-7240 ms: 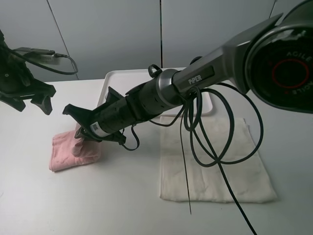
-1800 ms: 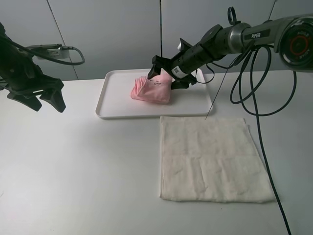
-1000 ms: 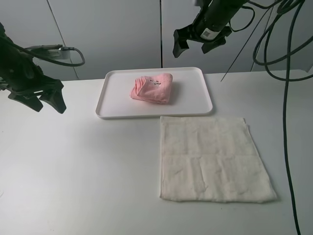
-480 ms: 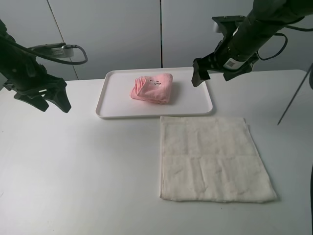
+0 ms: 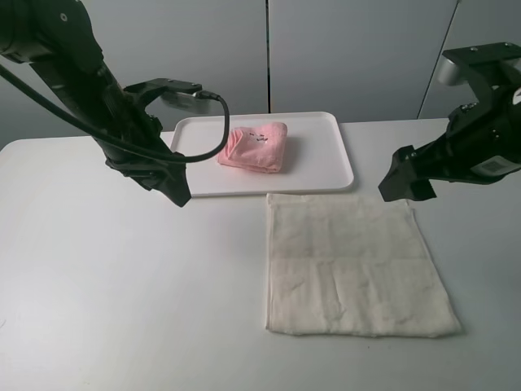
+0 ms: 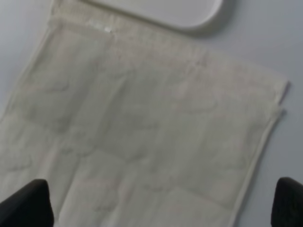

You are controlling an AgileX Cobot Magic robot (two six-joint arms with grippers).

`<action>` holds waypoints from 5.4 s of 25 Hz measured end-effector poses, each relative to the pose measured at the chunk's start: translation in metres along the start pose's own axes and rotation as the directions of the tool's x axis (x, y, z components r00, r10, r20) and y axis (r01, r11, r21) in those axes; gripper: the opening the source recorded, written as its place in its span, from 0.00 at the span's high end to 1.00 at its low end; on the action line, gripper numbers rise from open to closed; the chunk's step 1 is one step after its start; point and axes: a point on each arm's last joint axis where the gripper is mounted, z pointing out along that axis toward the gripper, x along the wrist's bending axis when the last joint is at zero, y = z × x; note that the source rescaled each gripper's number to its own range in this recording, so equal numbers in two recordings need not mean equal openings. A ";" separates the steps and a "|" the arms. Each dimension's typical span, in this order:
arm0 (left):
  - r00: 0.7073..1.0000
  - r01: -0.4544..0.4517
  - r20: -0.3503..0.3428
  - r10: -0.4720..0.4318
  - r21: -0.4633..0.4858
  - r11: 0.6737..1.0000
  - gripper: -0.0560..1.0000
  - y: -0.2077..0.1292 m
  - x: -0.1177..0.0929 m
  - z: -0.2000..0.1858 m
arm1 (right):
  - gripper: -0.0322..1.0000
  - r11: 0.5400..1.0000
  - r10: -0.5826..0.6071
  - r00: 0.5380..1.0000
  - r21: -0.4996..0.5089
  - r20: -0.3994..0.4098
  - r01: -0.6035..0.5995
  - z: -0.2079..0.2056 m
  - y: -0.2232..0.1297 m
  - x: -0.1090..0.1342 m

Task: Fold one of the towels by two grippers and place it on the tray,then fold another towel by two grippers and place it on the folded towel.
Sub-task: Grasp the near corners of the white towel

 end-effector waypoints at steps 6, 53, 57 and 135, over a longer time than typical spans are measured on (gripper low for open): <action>0.968 -0.251 -0.023 0.251 0.016 0.968 0.12 0.006 -0.049 0.009 | 0.00 0.953 -0.274 0.961 0.128 -0.022 0.275 -0.007 -0.037 0.000; 0.599 -0.792 0.084 0.796 0.206 0.575 0.01 -0.035 -0.206 0.132 | 0.00 0.424 -0.856 0.477 0.258 -0.200 0.868 0.017 -0.090 -0.013; 0.596 -0.793 0.090 0.798 0.221 0.568 0.01 -0.037 -0.205 0.139 | 0.00 0.417 -0.860 0.470 0.255 -0.201 0.872 0.017 -0.090 -0.013; 0.600 -0.789 0.077 0.796 0.221 0.573 0.01 -0.035 -0.205 0.141 | 0.00 0.206 -0.890 0.245 0.141 -0.384 0.968 0.075 -0.128 0.004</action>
